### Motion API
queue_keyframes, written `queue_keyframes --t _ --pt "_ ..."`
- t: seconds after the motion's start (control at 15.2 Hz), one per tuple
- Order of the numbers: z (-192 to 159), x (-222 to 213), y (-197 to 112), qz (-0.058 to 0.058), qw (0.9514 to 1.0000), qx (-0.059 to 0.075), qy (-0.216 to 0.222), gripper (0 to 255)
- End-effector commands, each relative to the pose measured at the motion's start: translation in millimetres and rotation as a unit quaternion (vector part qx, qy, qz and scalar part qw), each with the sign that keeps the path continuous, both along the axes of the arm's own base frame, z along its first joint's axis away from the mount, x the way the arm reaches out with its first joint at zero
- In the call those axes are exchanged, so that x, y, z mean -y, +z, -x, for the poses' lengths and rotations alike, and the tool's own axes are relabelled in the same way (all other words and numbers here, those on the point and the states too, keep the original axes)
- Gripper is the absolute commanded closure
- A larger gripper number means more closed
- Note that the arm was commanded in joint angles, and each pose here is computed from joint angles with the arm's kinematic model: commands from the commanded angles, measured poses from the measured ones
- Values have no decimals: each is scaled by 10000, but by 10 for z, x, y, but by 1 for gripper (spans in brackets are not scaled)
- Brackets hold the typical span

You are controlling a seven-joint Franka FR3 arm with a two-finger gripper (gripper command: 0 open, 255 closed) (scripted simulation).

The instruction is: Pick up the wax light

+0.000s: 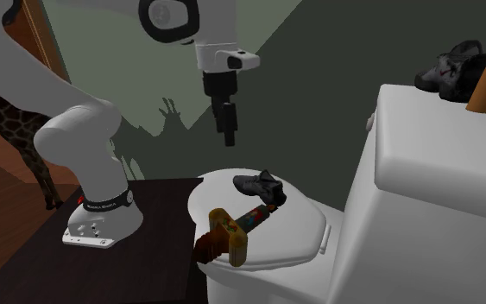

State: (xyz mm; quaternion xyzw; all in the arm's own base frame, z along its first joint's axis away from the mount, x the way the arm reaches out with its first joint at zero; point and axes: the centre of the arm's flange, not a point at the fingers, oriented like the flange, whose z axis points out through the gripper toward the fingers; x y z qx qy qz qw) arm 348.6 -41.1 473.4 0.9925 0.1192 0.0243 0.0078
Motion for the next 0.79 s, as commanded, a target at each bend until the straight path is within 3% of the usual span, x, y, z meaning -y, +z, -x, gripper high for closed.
queue_keyframes --t 0.0,0.33,0.73 --pt "-65 116 -246 -71 9997 -52 239 0" --pt "-208 323 -882 -248 9963 -192 803 0" --pt "-384 520 -1660 -460 9873 -359 1475 0"
